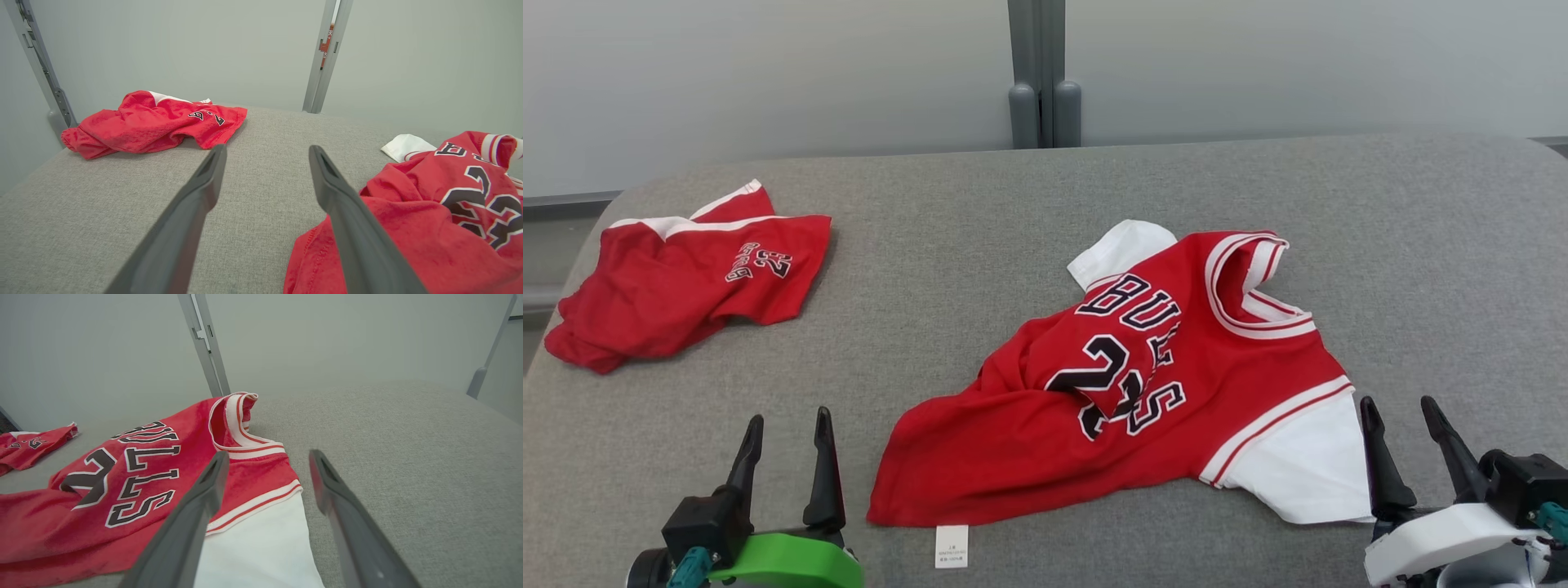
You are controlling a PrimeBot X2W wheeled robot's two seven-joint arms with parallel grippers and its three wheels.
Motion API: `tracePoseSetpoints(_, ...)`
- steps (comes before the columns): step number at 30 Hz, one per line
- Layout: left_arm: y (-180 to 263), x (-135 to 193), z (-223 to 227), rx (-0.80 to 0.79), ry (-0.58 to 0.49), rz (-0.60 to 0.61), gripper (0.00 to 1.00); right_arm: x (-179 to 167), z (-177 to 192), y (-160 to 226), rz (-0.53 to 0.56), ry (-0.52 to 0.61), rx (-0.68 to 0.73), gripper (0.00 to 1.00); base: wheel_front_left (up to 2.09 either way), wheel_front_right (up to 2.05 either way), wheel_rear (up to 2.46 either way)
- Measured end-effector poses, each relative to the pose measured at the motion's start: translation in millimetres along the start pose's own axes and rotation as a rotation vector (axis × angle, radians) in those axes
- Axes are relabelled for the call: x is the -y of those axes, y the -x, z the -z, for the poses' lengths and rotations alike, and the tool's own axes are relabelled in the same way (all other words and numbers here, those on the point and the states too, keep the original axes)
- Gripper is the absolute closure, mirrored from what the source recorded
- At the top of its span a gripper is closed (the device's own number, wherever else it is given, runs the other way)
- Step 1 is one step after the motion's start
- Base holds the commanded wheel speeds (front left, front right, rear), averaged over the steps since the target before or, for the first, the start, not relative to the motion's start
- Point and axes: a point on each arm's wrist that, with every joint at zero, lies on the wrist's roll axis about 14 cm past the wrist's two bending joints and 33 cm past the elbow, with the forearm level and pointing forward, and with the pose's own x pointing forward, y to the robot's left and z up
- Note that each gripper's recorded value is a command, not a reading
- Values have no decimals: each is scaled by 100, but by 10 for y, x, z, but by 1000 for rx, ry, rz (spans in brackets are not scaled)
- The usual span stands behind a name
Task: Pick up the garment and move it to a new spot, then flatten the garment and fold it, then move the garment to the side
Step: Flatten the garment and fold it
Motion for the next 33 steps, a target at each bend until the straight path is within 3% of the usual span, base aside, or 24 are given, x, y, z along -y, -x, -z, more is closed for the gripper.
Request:
tracePoseSetpoints(12, 99, -135, -97, 28, -34, -26, 0, -328, -205, -81, -85, 23, 121, 0, 0, 0, 0)
tracePoseSetpoints(33, 211, -175, -127, 37, -56, -28, 0, -430, -374, 8, -103, 37, 184, 0, 0, 0, 0)
